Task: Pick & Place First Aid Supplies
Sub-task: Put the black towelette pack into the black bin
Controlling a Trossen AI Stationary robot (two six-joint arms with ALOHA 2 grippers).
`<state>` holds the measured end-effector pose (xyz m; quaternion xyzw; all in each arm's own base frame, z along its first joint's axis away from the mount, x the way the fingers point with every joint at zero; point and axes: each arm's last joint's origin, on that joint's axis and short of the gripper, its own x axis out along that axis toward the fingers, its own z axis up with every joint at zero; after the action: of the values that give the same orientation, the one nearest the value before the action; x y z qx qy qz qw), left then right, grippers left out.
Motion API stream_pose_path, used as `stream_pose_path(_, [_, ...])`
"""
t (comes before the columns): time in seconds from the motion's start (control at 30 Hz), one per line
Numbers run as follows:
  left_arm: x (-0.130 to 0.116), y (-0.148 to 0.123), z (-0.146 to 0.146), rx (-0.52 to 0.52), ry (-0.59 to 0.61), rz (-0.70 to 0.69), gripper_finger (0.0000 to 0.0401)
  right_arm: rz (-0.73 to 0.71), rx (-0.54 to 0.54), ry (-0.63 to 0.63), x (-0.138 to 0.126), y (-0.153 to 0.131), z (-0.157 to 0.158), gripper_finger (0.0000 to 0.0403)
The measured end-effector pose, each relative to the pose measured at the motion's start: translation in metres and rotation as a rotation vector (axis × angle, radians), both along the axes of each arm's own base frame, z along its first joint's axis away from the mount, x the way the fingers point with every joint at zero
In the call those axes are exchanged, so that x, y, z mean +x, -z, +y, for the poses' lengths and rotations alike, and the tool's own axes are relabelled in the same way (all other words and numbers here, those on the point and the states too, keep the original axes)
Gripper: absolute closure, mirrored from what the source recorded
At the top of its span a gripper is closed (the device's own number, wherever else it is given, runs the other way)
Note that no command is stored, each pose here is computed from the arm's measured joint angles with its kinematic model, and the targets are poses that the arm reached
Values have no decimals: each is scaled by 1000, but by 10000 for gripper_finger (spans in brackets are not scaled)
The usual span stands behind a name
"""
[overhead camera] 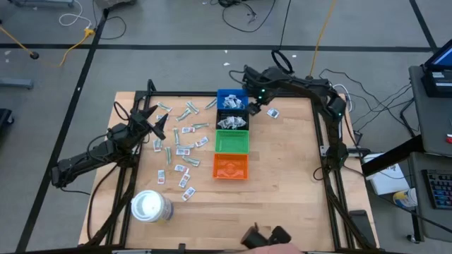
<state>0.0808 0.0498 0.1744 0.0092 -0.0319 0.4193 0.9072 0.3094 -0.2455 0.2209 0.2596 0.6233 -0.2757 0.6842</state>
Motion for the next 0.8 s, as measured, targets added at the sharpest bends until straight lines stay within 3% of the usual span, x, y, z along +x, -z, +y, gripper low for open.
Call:
stream_pose_path(0.4, [0,0,0,0,0,0,96,10,-12,32,-58,9,-20,144])
stream_pose_path(0.57, [0,0,0,0,0,0,95,14,-11,18,-68,16,-25,145])
stream_pose_path(0.8, [0,0,0,0,0,-1,95,8,-19,7,-72,47,-19,145])
